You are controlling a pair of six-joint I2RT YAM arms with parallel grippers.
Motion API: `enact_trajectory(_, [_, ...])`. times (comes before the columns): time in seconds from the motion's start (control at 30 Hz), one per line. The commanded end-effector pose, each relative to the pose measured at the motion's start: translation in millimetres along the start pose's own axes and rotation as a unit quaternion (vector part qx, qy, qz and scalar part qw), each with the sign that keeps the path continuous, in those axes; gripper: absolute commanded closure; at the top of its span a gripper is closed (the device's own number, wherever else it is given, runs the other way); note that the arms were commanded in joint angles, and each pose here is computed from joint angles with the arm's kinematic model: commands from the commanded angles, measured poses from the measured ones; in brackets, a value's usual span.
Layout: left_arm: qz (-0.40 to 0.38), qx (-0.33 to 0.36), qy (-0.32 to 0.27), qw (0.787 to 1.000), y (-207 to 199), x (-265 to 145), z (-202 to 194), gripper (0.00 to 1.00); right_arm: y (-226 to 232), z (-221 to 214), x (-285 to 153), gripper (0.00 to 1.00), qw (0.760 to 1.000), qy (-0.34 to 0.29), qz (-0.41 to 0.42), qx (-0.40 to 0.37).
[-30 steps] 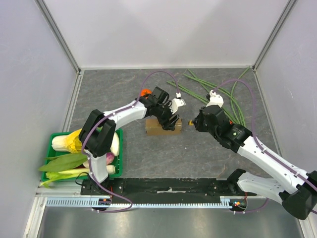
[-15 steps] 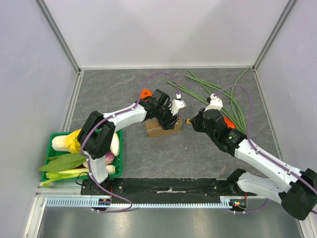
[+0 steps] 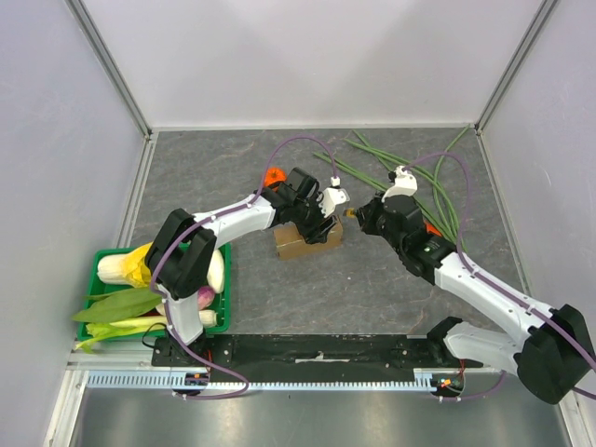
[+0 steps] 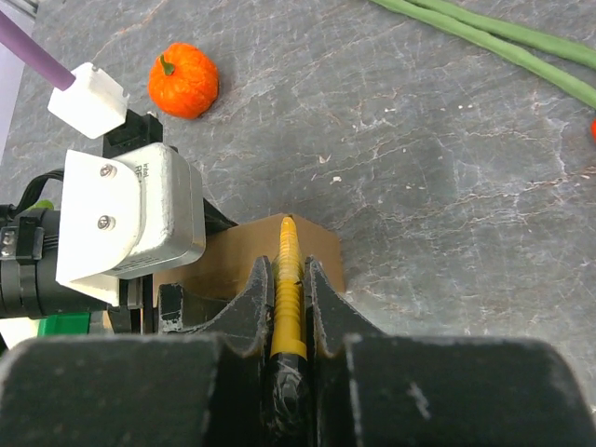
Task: Unpack the express box
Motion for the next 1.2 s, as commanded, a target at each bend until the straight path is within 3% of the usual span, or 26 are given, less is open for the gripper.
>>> enact_trajectory(0.0, [0.001, 0.003, 0.020, 1.000, -2, -3, -8, 0.50, 8, 7, 6, 1.00, 0.999, -0.013, 0.031, 0.009])
enact_trajectory(0.83, [0.008, 0.000, 0.026, 1.000, 0, 0, -8, 0.52, 0, -12, 18, 1.00, 0.999, 0.036, 0.027, -0.018])
enact_trajectory(1.17, [0.049, -0.034, 0.035, 0.998, 12, 3, -9, 0.59, -9, -30, -1, 1.00, 0.994, 0.081, 0.061, -0.040])
Point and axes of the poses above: each gripper's point midway between its finger pads, its own x axis out along the fingers, its own y axis along the line the jaws close on, z = x × y, the point moved 10 cm from there along -x, back along the fingers, and after that the axes turned 4 degrees about -x, right-handed, at the moved point
